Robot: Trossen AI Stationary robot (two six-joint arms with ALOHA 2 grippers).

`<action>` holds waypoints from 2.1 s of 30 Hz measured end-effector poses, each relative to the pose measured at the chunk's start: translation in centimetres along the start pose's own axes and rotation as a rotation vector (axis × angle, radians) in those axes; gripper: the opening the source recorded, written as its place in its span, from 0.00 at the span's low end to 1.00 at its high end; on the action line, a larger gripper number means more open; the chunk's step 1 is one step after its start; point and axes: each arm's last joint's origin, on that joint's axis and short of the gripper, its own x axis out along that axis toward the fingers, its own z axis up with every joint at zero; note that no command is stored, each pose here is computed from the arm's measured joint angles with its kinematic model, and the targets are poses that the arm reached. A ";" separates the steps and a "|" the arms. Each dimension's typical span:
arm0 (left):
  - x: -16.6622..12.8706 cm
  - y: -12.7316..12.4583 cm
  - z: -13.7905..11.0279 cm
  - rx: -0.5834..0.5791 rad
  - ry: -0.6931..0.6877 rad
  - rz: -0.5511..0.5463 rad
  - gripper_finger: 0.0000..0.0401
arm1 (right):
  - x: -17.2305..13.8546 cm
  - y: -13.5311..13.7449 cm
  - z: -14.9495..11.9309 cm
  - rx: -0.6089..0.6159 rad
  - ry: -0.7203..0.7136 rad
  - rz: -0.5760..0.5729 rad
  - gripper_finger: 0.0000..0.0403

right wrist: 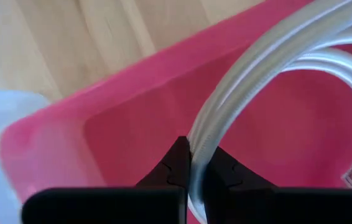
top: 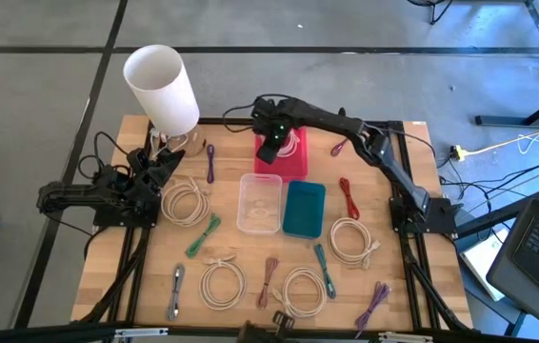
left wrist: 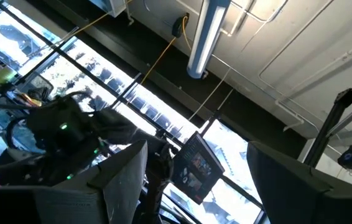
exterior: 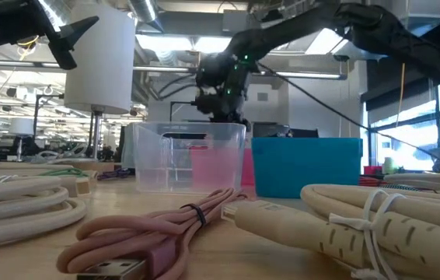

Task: Pick & Place USB Port
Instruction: Put the light brown HDMI cable into the pink bin

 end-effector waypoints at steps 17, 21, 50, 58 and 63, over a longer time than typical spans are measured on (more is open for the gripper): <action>0.0 0.0 0.0 0.000 0.000 -0.001 0.67 | 4.1 -1.7 -0.1 0.016 0.056 -0.015 0.11; 0.0 0.0 0.0 0.000 0.000 -0.001 0.67 | 4.1 -1.9 -0.1 0.019 0.051 -0.023 0.26; -0.1 -0.6 -0.7 -0.090 0.199 -0.226 0.67 | -23.8 8.5 -9.7 -0.083 -0.181 -0.049 0.49; 1.2 -1.1 -0.6 -0.064 0.495 0.011 0.65 | -31.1 11.2 -16.4 0.084 -0.420 -0.333 0.49; 4.6 -5.1 2.9 0.092 0.543 -0.066 0.62 | -33.3 10.9 -18.5 0.170 -0.542 -0.415 0.49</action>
